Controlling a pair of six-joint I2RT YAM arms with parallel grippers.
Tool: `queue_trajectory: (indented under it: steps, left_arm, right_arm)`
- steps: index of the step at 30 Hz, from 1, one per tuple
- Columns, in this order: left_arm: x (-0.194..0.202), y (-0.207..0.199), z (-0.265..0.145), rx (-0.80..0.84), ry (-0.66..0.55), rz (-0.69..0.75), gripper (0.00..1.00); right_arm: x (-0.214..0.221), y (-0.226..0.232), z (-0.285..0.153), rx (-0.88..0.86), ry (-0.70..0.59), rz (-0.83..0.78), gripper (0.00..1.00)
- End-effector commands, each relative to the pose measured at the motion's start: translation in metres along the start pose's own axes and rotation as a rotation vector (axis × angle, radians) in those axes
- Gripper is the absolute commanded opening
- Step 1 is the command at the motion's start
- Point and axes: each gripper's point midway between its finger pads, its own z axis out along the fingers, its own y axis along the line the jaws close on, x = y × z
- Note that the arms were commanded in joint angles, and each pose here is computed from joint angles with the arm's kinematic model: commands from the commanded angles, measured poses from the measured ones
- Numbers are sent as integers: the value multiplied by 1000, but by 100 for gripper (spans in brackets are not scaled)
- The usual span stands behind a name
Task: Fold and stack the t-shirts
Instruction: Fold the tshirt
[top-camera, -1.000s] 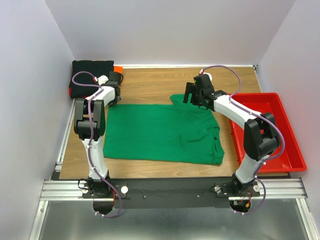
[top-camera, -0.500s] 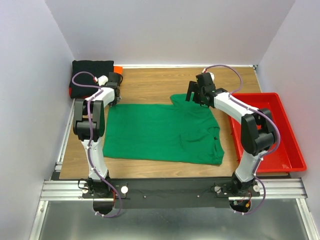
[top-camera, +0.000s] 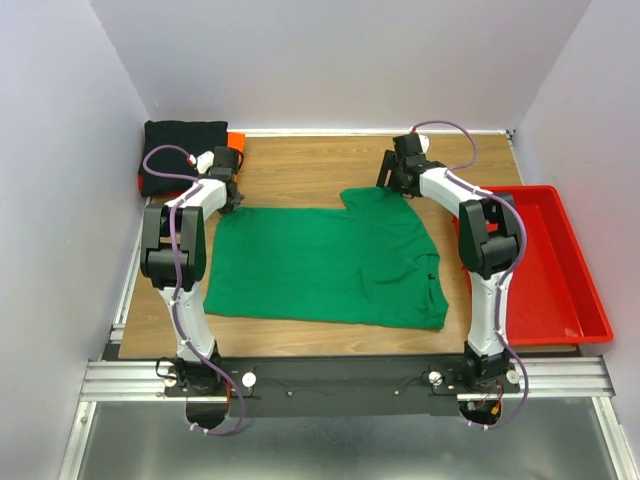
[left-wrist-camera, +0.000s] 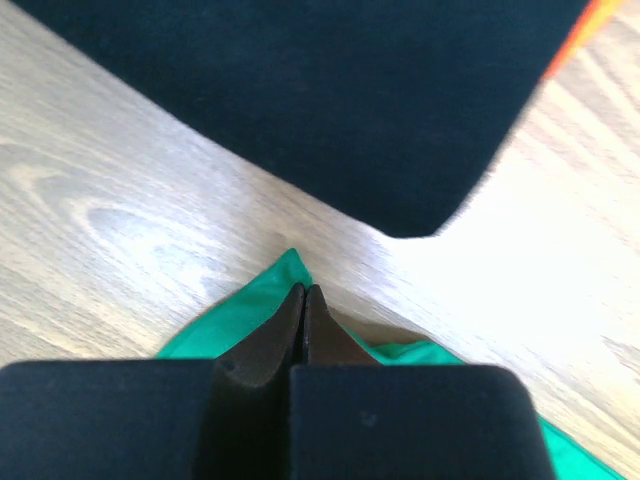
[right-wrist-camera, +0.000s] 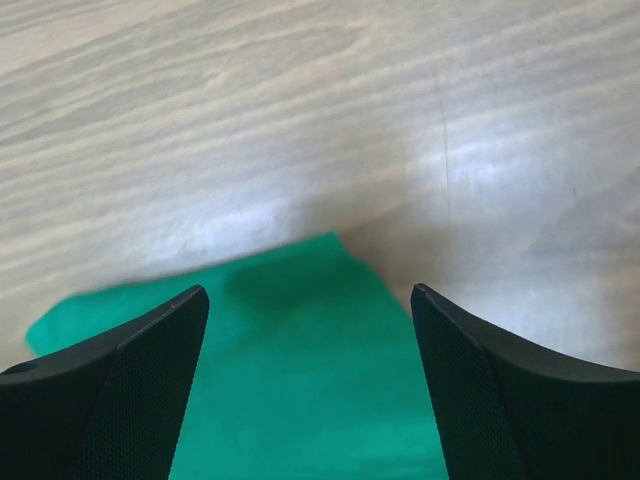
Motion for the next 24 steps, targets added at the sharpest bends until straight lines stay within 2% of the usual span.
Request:
queue_trajectory:
  steps: [1, 10, 12, 13, 15, 18, 22, 24]
  left_arm:
    - [-14, -11, -14, 70, -27, -11, 0]
    - [-12, -11, -13, 74, -27, -9, 0]
    - [-12, -10, -12, 72, -27, -8, 0]
    - [-12, -10, -12, 68, -28, -8, 0]
    - [-12, -9, -11, 65, -31, -8, 0]
    - [-13, -9, -11, 61, -33, -12, 0]
    - [-17, -7, -12, 54, -37, -21, 0]
    - [-19, -5, -12, 51, -41, -25, 0]
  right_arm:
    - [-6, -4, 21, 38, -16, -24, 86]
    - [0, 5, 35, 7, 8, -5, 73]
    - [0, 3, 36, 18, 5, -7, 64]
    - [-1, 3, 35, 22, 3, -5, 54]
    - [-1, 2, 35, 25, 1, -5, 43]
    - [-2, 2, 34, 26, -3, -1, 17]
    - [-7, 1, 31, 32, -13, -2, 0]
    - [-12, -2, 29, 39, -26, 0, 0]
